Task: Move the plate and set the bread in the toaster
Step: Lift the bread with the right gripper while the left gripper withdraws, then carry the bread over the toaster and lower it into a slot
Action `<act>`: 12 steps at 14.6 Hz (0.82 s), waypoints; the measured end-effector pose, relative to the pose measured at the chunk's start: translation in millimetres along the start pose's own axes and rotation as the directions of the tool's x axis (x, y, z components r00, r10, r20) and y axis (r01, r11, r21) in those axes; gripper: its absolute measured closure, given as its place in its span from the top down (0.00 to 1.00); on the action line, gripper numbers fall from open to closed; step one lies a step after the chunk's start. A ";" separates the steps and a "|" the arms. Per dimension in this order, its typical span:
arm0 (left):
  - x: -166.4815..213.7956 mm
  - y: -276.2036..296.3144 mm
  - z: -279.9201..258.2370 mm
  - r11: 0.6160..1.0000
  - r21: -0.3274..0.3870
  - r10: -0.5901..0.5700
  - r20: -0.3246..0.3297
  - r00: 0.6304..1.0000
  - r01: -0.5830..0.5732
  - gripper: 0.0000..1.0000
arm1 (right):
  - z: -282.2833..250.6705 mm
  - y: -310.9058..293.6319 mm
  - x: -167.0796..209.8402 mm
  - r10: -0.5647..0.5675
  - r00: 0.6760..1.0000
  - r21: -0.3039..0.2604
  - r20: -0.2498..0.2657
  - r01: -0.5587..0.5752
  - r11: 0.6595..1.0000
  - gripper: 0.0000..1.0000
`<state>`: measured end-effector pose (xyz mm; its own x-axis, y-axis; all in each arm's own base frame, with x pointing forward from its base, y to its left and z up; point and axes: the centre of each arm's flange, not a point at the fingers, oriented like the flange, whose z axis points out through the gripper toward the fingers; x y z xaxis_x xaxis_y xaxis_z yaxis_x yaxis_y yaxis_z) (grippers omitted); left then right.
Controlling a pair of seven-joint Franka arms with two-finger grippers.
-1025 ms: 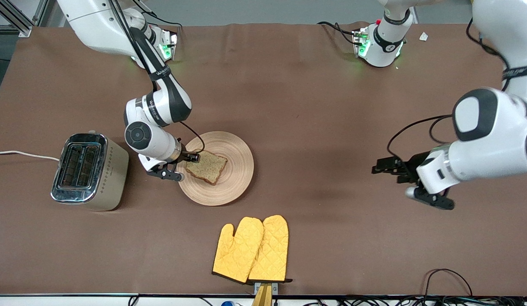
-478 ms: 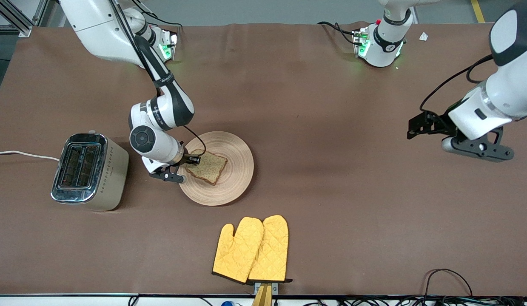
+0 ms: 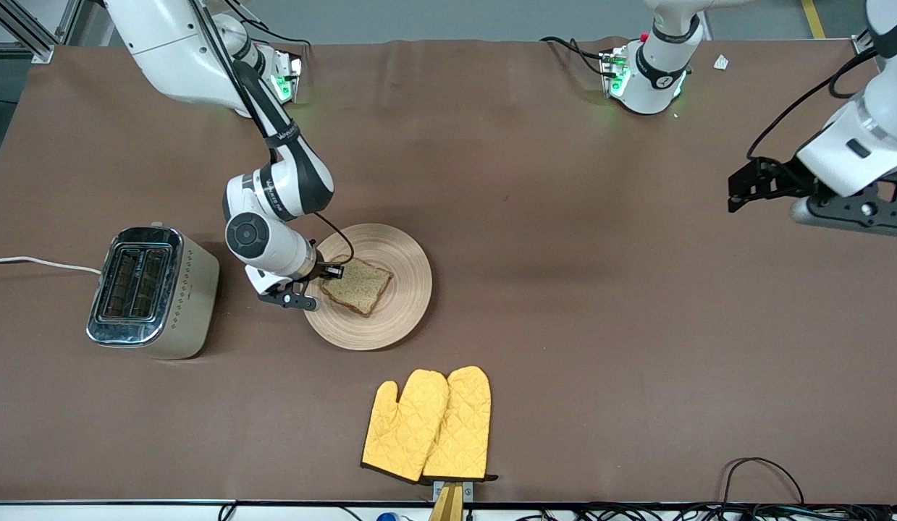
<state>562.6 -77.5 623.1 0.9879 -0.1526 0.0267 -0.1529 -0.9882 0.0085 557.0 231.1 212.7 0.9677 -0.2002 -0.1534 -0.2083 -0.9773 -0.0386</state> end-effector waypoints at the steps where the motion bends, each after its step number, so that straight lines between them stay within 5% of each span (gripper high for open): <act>1: -4.2 -4.4 -7.1 1.000 0.003 -0.016 -0.010 1.000 0.016 1.00 | -6.6 -1.1 2.7 -0.012 1.000 -0.020 0.015 0.012 1.000 0.08; 4: -16.1 -2.3 -26.9 0.999 0.027 -0.043 -0.042 0.998 0.044 1.00 | -64.1 -1.9 24.5 -0.062 0.997 -0.149 0.048 0.069 0.986 0.08; 7: -29.2 12.7 -31.8 0.995 0.042 -0.087 -0.057 0.995 0.089 1.00 | -140.4 15.0 42.1 -0.094 0.995 -0.333 0.015 0.094 0.938 0.08; 12: -35.6 7.3 -19.7 0.994 0.045 -0.099 -0.063 0.993 0.101 1.00 | -230.2 55.3 51.7 -0.146 0.989 -0.687 -0.002 0.105 0.719 0.08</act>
<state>525.8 -79.0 641.9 0.9947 -0.0534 0.0883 -0.0506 -0.9981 -0.0339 628.3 150.8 429.9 0.9880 -0.0550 -0.1442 0.0496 -0.7715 0.6343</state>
